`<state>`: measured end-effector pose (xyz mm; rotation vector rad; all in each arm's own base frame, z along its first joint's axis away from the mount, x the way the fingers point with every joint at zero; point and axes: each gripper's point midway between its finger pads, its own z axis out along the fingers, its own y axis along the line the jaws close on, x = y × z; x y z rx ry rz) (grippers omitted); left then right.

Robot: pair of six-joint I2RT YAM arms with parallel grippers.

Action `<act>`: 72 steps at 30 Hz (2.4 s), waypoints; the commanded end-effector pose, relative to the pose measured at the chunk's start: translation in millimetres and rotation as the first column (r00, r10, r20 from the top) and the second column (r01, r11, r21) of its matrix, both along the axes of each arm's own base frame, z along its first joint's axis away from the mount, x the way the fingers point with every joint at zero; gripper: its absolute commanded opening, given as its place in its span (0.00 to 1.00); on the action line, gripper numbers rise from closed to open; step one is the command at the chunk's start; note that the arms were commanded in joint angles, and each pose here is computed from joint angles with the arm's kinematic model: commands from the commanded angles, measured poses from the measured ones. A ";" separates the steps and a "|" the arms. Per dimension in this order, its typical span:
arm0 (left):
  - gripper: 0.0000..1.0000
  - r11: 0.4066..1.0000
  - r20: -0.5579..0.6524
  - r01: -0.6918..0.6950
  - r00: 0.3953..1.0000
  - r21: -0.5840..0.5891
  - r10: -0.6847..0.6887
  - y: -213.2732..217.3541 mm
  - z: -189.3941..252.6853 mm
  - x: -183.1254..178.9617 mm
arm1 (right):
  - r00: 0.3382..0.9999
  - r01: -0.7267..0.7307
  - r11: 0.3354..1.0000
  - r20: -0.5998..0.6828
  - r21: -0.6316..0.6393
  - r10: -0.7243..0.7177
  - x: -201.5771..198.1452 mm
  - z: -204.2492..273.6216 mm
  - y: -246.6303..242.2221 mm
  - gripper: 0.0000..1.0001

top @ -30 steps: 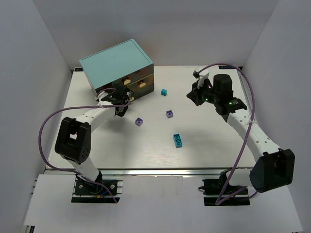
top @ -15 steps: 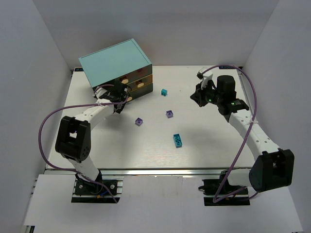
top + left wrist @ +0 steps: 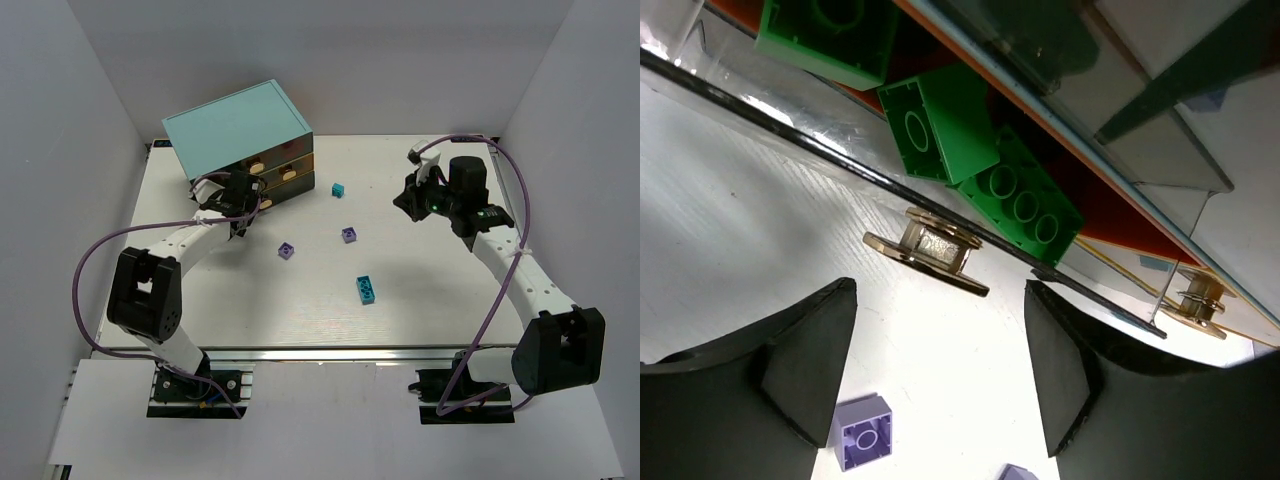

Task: Sort the legos into containers by color

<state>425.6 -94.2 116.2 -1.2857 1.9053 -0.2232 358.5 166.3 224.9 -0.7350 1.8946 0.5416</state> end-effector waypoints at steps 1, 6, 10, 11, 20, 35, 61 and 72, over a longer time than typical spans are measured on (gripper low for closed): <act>0.78 1.000 0.055 -0.006 0.998 0.007 0.005 5.1 21.5 3.6 | 1.000 -0.017 1.000 0.012 0.001 0.017 -1.7 3.0 -0.7 0.00; 0.58 0.999 0.062 0.029 0.998 -0.013 -0.029 -3.8 24.7 -0.1 | 1.000 -0.010 1.000 0.006 0.002 0.010 -2.1 0.7 -4.3 0.00; 0.28 0.997 0.085 0.041 0.996 -0.063 -0.035 -9.6 30.2 -11.5 | 1.000 -0.010 1.000 0.003 0.001 0.010 -3.3 -1.5 -6.3 0.00; 0.24 0.997 0.085 0.030 0.996 -0.078 -0.023 -9.1 29.4 -14.1 | 1.000 -0.009 1.000 0.002 0.002 0.009 -3.7 -1.6 -6.3 0.00; 0.10 0.990 0.035 -0.104 0.994 -0.098 0.107 13.8 33.7 -48.2 | 1.000 -0.013 1.000 -0.007 0.007 0.014 -4.6 -3.9 -7.3 0.00; 0.36 0.948 0.030 -0.308 0.950 -0.082 0.311 45.6 4.8 -44.2 | 1.000 -0.005 1.000 -0.001 0.009 0.005 -5.1 -3.0 -12.5 0.00; 0.85 0.972 0.047 -0.229 0.972 -0.061 0.232 42.8 5.9 -1.5 | 1.000 0.018 1.000 -0.006 -0.009 -0.018 -6.6 -9.2 -27.2 0.00; 0.79 0.992 0.066 -0.105 0.992 -0.074 0.109 29.6 14.4 -7.0 | 0.989 -0.144 0.989 0.013 -0.017 0.145 -24.8 -11.6 -13.3 0.20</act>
